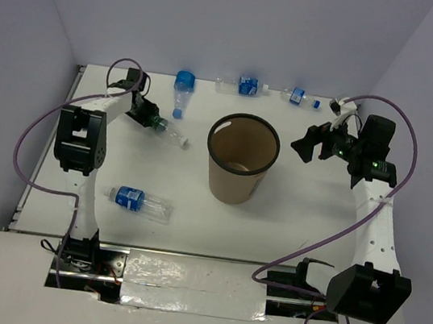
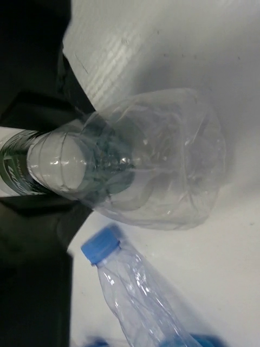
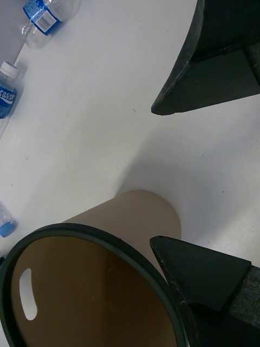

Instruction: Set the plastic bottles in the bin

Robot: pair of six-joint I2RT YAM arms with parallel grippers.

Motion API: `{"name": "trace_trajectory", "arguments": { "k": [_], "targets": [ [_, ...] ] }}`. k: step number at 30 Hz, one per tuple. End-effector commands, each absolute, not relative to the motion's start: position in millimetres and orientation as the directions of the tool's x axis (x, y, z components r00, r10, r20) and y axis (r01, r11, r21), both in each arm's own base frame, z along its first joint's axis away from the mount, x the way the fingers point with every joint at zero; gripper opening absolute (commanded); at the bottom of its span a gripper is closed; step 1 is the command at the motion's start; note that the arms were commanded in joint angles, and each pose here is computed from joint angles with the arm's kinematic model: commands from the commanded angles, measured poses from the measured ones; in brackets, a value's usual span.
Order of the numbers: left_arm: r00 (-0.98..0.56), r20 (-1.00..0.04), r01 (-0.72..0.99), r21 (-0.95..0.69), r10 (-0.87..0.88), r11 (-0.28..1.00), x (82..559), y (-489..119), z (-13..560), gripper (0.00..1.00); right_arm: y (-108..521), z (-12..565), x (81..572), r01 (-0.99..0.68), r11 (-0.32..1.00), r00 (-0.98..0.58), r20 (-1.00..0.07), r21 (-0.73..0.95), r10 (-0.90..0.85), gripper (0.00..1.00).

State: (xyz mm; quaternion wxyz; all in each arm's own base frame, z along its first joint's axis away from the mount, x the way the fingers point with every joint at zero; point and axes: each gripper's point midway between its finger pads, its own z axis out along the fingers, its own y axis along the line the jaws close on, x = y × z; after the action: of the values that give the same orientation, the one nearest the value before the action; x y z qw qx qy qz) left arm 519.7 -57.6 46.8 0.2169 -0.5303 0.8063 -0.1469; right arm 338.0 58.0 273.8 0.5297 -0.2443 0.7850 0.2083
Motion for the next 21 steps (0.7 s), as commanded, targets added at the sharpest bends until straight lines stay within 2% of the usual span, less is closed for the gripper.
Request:
{"name": "trace_trajectory", "arguments": {
  "k": [1, 3, 6, 8, 9, 11, 12, 14, 16, 21],
  "targets": [
    [-0.437, -0.272, -0.741, -0.432, -0.857, 0.514, 502, -49, 66, 0.03, 59, 301, 341, -0.618, 0.786, -0.247, -0.956, 0.028, -0.16, 1.0],
    [-0.448, -0.349, -0.649, -0.506, -0.823, 0.568, 501, -50, 121, 0.0, 59, 304, 340, -0.618, 0.786, -0.244, -0.957, 0.029, -0.156, 1.0],
    [-0.456, -0.419, -0.537, -0.574, -0.785, 0.618, 495, -55, 166, 0.0, 60, 308, 337, -0.618, 0.785, -0.243, -0.959, 0.037, -0.146, 1.0],
    [-0.411, -0.518, -0.394, -0.64, -0.75, 0.659, 491, -58, 229, 0.0, 61, 310, 336, -0.62, 0.784, -0.242, -0.96, 0.042, -0.141, 0.99],
    [-0.428, -0.53, -0.335, -0.66, -0.732, 0.673, 484, -66, 238, 0.0, 60, 313, 336, -0.618, 0.785, -0.234, -0.962, 0.037, -0.139, 0.99],
    [-0.354, -0.612, -0.117, -0.722, -0.708, 0.682, 475, -77, 307, 0.0, 61, 315, 335, -0.617, 0.786, -0.234, -0.963, 0.043, -0.131, 0.96],
    [-0.389, -0.614, -0.025, -0.738, -0.687, 0.674, 464, -92, 313, 0.0, 61, 317, 336, -0.614, 0.788, -0.234, -0.964, 0.046, -0.126, 0.95],
    [-0.321, -0.658, 0.159, -0.747, -0.682, 0.646, 448, -108, 364, 0.0, 60, 321, 337, -0.61, 0.791, -0.233, -0.965, 0.05, -0.119, 0.88],
    [-0.32, -0.685, 0.291, -0.729, -0.655, 0.62, 431, -133, 395, 0.0, 60, 322, 339, -0.601, 0.797, -0.243, -0.964, 0.064, -0.105, 0.82],
    [-0.28, -0.76, 0.492, -0.638, -0.586, 0.593, 402, -200, 452, 0.0, 60, 326, 342, -0.592, 0.801, -0.248, -0.966, 0.089, -0.076, 0.82]
  ]
}}
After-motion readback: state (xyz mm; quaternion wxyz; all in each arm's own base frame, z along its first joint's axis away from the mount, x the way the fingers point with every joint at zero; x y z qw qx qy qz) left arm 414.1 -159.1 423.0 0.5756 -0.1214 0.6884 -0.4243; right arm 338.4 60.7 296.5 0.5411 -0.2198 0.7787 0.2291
